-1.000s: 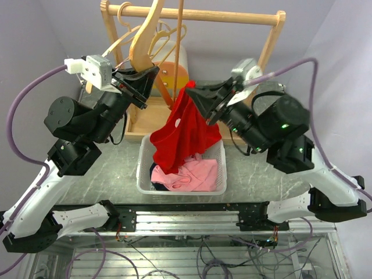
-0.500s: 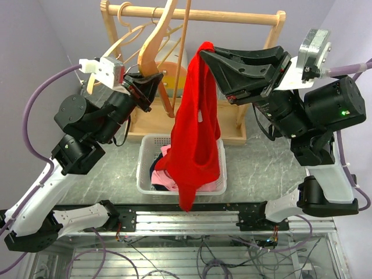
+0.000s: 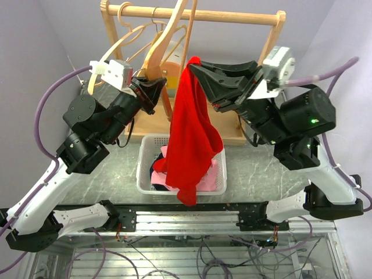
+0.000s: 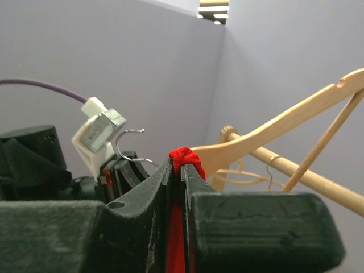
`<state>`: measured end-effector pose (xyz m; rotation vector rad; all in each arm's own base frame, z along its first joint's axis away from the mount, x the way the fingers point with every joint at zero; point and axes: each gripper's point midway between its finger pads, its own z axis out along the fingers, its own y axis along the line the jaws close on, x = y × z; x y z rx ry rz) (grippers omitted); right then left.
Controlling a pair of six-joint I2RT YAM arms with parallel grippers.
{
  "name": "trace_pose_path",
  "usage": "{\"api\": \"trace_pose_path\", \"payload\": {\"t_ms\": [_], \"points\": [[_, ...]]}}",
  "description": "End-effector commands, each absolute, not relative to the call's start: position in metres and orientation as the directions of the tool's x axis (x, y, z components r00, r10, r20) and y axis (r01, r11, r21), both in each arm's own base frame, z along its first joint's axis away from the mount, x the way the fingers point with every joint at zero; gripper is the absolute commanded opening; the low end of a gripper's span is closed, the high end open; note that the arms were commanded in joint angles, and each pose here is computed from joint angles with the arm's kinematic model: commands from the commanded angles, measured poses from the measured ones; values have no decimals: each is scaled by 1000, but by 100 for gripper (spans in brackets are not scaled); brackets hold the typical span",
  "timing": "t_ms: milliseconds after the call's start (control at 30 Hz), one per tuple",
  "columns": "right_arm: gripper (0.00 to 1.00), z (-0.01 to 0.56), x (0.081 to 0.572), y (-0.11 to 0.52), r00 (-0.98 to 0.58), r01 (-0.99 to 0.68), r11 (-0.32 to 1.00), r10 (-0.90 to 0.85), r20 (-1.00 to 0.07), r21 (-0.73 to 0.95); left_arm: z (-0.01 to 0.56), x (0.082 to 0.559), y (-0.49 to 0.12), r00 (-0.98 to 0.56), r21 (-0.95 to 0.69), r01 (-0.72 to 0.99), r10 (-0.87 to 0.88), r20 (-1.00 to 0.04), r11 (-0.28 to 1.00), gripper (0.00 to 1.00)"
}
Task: Remove the t-shirt from the hanger
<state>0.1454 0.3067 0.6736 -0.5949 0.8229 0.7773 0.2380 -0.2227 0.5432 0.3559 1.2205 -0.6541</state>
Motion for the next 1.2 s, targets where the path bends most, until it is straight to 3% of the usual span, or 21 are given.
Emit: {"api": "trace_pose_path", "payload": {"t_ms": [0,200,467,1167], "points": [[9,676,159,297,471,-735,665,365,-803,-130,553,235,-219,211,-103,637,-302,-930,764,7],[8,641,192,292,476,-603,789,240,-846,-116,547,236,-220,205,-95,635,-285,-936,767,7],[7,572,222,278,388,-501,861,130,-913,-90,536,244,-233,169,-77,644,-240,-956,761,7],[4,544,360,229,253,-332,943,64,-965,-25,528,247,-240,151,-68,654,-217,-964,754,7]]}}
